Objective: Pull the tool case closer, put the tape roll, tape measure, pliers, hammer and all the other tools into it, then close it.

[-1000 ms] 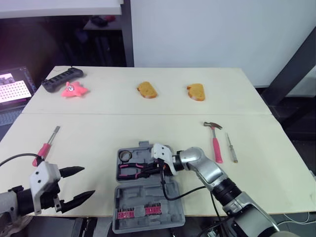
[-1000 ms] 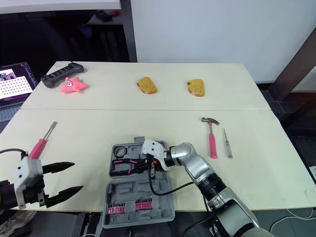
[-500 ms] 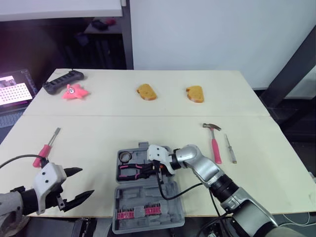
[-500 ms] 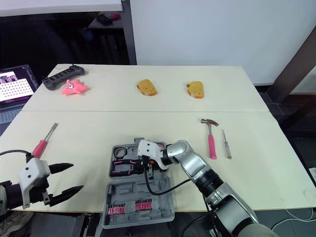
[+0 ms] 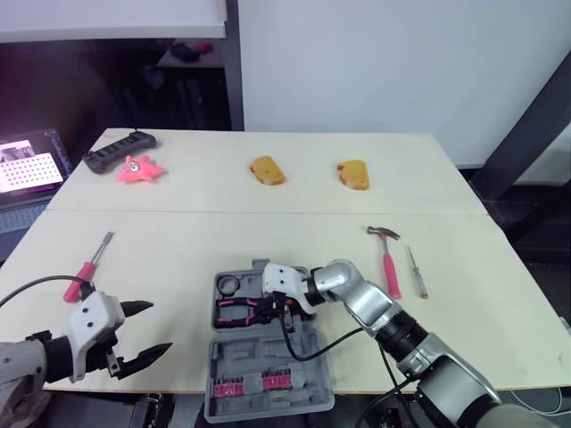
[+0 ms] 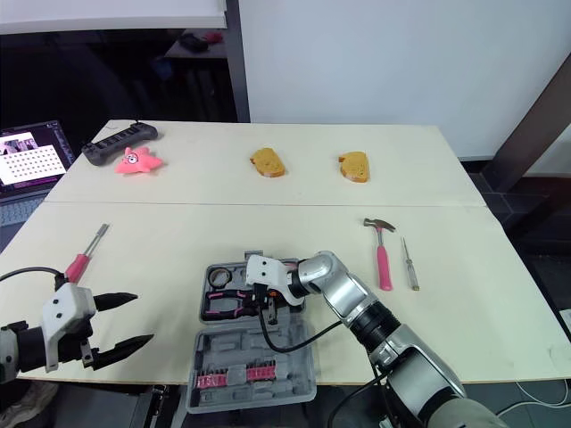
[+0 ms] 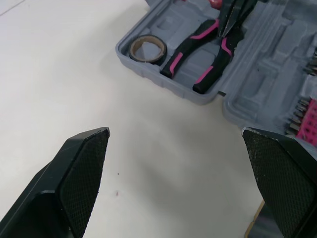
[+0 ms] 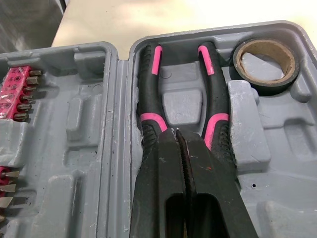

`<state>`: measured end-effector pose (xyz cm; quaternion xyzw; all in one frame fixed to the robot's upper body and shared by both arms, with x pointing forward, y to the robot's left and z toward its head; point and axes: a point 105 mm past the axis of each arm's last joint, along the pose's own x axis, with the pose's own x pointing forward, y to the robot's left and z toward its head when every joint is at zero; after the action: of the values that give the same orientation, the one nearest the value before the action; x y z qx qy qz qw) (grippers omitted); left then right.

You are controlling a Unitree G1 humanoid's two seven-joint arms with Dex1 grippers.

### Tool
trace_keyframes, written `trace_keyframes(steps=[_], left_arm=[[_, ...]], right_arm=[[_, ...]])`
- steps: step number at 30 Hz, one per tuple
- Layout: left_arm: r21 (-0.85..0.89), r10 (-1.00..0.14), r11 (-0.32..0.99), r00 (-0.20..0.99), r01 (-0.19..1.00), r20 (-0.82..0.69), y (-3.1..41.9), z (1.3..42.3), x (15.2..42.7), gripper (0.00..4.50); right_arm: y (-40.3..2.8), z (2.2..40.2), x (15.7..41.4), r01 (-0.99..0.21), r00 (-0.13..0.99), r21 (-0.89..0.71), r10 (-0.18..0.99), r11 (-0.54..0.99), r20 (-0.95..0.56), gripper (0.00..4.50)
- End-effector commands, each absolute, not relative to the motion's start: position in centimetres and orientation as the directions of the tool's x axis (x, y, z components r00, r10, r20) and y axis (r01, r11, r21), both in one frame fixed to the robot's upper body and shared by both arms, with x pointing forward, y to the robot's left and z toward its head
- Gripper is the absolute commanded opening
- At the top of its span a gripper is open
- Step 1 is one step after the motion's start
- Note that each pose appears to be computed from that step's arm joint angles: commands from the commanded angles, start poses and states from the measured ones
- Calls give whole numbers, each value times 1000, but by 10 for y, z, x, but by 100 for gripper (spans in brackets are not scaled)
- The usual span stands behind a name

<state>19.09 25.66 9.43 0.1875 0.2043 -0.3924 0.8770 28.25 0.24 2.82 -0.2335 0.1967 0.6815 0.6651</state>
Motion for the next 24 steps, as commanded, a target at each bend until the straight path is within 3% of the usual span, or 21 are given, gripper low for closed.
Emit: trace_keyframes(steps=[1, 4, 7, 11, 16, 19, 24], left_arm=[[193, -619, 591, 593, 784, -514, 255, 97, 192, 450], [188, -625, 582, 583, 791, -519, 254, 97, 193, 450], [188, -628, 579, 581, 793, -518, 255, 99, 195, 450], [148, -644, 585, 567, 797, -514, 257, 102, 198, 450], [103, -693, 506, 475, 856, -542, 253, 98, 196, 450], [104, -712, 437, 414, 894, -567, 249, 88, 195, 362], [117, -741, 353, 354, 928, -570, 237, 70, 202, 104]], right_arm=[[-45, -42, 267, -995, -46, 91, 606, 43, -794, 5], [-45, -43, 265, -996, -59, 87, 602, 18, -797, 5], [-26, -22, 270, -999, -41, 51, 710, -7, -703, 5], [-10, 40, 283, -998, 9, -61, 886, -22, -464, 5], [-39, 94, 283, -984, 24, -171, 932, -42, -362, 5], [-63, 97, 281, -976, 34, -209, 897, -66, -441, 0], [-113, 85, 280, -968, 48, -220, 779, -117, -626, 0]])
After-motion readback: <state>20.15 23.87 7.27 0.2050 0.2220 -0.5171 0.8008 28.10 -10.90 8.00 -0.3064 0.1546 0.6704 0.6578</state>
